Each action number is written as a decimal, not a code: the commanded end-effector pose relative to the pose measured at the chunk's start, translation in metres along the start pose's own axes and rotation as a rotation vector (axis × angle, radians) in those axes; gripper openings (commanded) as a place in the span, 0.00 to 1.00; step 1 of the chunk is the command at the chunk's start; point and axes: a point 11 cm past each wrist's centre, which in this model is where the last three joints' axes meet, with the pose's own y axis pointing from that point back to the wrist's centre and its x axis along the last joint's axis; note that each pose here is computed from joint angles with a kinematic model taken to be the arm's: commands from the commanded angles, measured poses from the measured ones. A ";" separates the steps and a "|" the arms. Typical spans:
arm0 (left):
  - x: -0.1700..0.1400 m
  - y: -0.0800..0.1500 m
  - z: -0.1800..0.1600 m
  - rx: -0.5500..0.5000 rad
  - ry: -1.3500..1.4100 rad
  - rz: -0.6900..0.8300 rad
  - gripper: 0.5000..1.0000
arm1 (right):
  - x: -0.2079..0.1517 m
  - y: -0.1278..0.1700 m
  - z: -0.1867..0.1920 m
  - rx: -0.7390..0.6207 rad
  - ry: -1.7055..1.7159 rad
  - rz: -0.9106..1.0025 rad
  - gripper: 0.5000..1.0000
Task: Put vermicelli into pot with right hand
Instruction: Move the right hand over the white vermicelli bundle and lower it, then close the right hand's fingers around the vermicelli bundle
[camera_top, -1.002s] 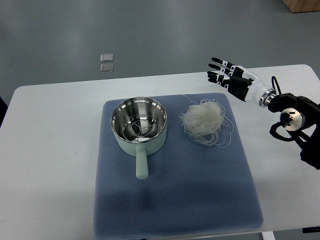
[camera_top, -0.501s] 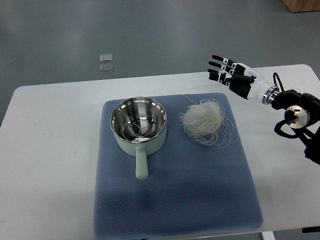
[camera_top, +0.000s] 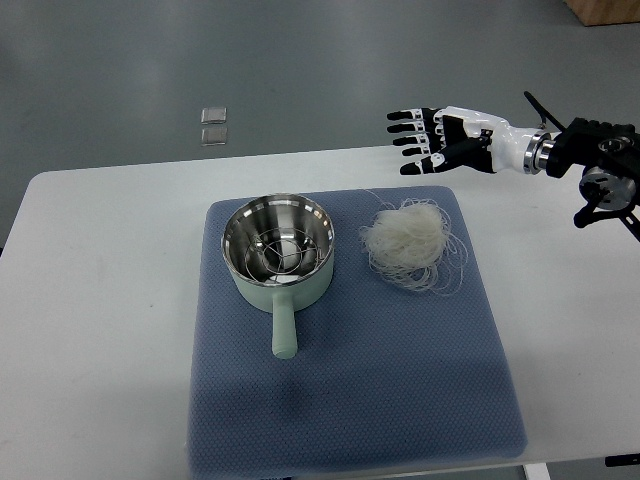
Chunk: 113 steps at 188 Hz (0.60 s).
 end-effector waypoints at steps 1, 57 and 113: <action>0.001 0.000 -0.001 0.001 0.002 0.003 1.00 | -0.012 -0.008 -0.014 -0.062 0.203 -0.086 0.84; 0.003 0.000 0.000 0.000 0.002 0.007 1.00 | -0.033 -0.022 -0.013 -0.222 0.615 -0.223 0.84; 0.000 0.000 0.001 -0.001 -0.007 0.001 1.00 | -0.040 -0.040 0.018 -0.340 0.934 -0.196 0.84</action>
